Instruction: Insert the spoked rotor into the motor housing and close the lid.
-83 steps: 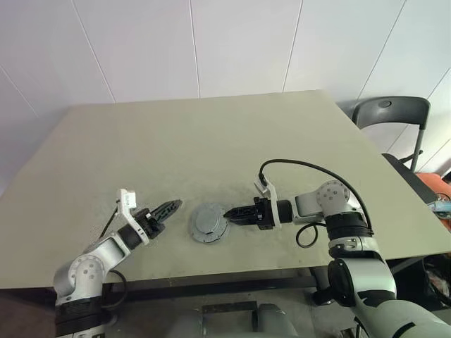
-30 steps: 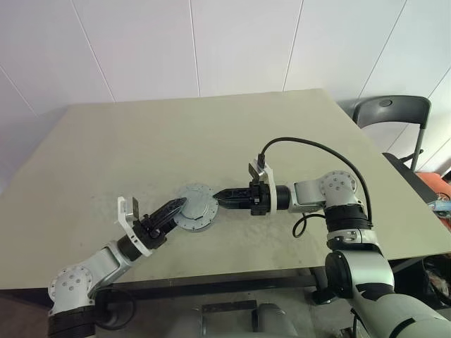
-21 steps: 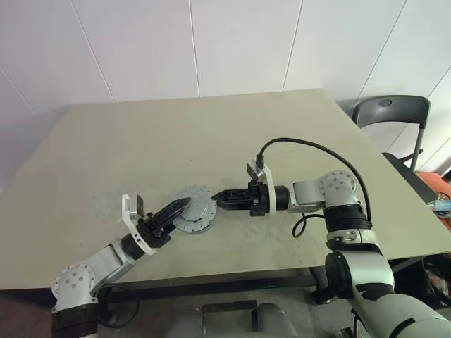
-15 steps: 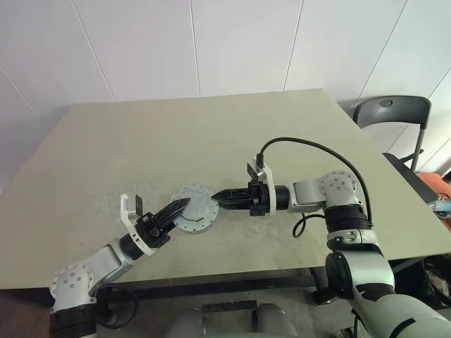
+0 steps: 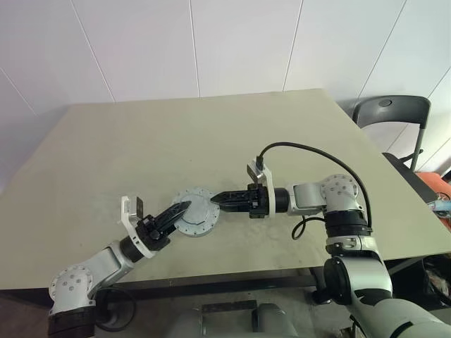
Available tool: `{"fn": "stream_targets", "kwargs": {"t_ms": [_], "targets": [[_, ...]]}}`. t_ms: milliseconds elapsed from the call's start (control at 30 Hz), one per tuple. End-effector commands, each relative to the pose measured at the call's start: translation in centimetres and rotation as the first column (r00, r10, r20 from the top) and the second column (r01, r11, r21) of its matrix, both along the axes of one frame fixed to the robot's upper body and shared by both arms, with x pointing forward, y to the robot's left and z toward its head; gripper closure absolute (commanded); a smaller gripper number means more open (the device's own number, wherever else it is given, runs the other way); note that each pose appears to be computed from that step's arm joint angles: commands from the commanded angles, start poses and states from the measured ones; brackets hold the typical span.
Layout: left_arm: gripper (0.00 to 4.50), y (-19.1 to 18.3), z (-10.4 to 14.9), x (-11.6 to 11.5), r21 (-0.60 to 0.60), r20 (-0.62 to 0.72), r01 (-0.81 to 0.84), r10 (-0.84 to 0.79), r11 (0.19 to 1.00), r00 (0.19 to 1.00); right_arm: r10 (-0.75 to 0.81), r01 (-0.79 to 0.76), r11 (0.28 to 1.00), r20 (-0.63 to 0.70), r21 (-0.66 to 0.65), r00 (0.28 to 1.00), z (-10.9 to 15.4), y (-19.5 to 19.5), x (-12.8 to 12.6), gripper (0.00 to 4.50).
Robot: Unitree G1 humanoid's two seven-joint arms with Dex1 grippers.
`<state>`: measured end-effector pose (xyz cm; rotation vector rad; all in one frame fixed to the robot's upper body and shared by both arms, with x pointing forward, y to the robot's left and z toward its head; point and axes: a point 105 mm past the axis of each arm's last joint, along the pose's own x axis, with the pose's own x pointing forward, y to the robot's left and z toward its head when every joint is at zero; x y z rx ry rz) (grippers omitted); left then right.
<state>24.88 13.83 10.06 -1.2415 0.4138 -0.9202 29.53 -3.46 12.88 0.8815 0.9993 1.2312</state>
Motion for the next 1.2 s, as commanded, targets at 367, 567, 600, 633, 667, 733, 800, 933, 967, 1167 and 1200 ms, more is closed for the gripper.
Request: {"fn": "stream_targets", "kwargs": {"t_ms": [367,567,600,633,667,733,800,933,967,1167,1200], "targets": [[2.22,2.6,2.8,0.6,-0.055,0.102,-0.124,0.129,0.991,0.986,-0.068,0.086,0.984,0.124,-0.154,0.990,-1.0,-2.3,1.4,0.00],[2.22,6.6,3.6,3.9,-0.091,0.052,-0.441,0.447,0.893,0.893,0.000,0.117,0.972,0.499,-0.203,0.867,2.0,-2.5,3.1,0.00],[2.22,7.1,3.7,4.4,-0.100,0.034,-0.481,0.486,0.871,0.873,0.029,0.127,0.965,0.570,-0.231,0.821,2.1,-2.5,3.4,0.00],[2.22,8.0,3.5,5.2,-0.076,0.016,-0.549,0.551,0.833,0.834,0.066,0.133,0.961,0.668,-0.243,0.741,2.3,-2.5,3.7,0.00],[2.22,8.8,3.0,6.0,-0.060,-0.040,-0.605,0.603,0.794,0.797,0.109,0.109,0.962,0.720,-0.249,0.685,2.3,-2.3,3.5,0.00],[2.22,10.7,2.1,7.3,-0.016,-0.109,-0.718,0.713,0.696,0.693,0.174,0.069,0.963,0.798,-0.261,0.577,2.4,-2.1,3.3,0.00],[2.22,12.7,1.4,8.5,0.034,-0.178,-0.810,0.801,0.585,0.571,0.228,0.041,0.960,0.861,-0.276,0.455,2.5,-1.8,3.1,0.00],[2.22,13.9,1.0,9.7,0.088,-0.255,-0.862,0.847,0.500,0.466,0.297,-0.012,0.951,0.905,-0.308,0.306,2.2,-1.5,2.5,0.00],[2.22,13.8,0.9,9.9,0.100,-0.264,-0.859,0.846,0.502,0.464,0.310,-0.013,0.948,0.909,-0.319,0.279,2.0,-1.5,2.5,0.00],[2.22,13.7,0.8,10.0,0.096,-0.307,-0.870,0.846,0.484,0.437,0.324,0.004,0.941,0.906,-0.338,0.273,1.4,-1.9,2.8,0.00],[2.22,13.7,0.7,10.0,0.094,-0.322,-0.875,0.846,0.476,0.425,0.323,0.004,0.941,0.905,-0.337,0.275,1.3,-1.9,2.8,0.00]]}}
